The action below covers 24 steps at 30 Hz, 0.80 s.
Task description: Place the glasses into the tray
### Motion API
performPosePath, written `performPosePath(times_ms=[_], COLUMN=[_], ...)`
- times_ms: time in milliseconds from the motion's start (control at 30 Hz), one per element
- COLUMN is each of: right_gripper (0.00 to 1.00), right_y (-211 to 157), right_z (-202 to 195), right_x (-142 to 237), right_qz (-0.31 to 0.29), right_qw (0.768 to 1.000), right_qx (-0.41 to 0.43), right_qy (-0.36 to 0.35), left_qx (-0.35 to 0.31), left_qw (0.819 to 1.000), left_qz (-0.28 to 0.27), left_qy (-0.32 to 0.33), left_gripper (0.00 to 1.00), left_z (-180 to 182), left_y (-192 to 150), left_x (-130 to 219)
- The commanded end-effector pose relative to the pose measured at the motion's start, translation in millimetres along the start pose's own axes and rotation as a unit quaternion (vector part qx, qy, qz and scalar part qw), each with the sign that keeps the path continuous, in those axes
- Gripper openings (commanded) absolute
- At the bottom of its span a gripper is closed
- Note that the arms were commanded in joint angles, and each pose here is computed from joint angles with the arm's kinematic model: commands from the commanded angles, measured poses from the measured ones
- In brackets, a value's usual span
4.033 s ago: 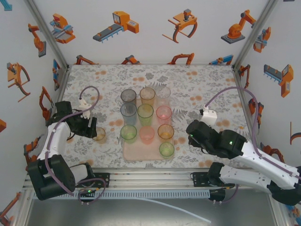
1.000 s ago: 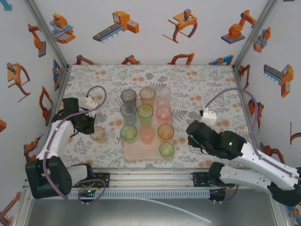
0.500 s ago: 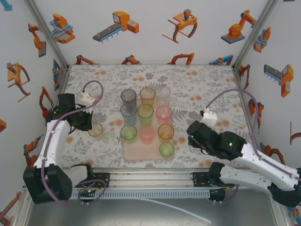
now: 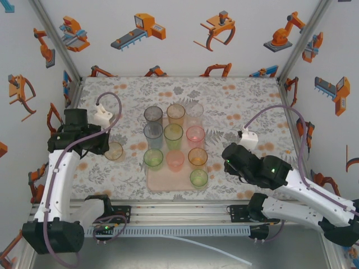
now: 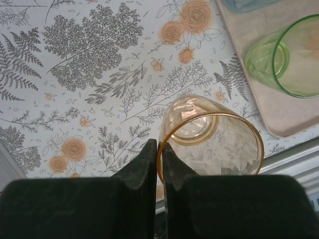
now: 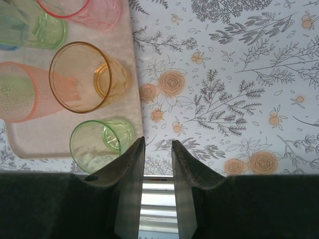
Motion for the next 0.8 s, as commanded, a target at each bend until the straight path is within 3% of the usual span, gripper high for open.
performPosePath(times_ms=[0, 767], right_gripper=[0.3, 0.3], right_y=[5.0, 14.8], right_z=[-0.7, 6.4], right_x=[1.6, -4.0], right_qz=[-0.015, 0.005], right_qw=[1.0, 1.0], right_qx=[-0.005, -0.004], right_qy=[0.002, 0.001], left_qx=[-0.001, -0.065], left_qw=[1.0, 0.997], left_qz=[-0.003, -0.016], left_qy=[0.004, -0.048], left_gripper=[0.14, 0.16], left_z=[-8.3, -54.2], left_y=[4.8, 23.0], left_x=[17.1, 45.1])
Point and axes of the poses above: each hand's point on the last joint's axis, 136 mm out from that joint toward the fingers, its own x axis back along the fingers, its own z axis along the line the jaws close on, y = z × x, the point moved 6 cm from there along x, back along the fingers, and after that the axes turned 2 degrees about x, right-handed, at the moved point
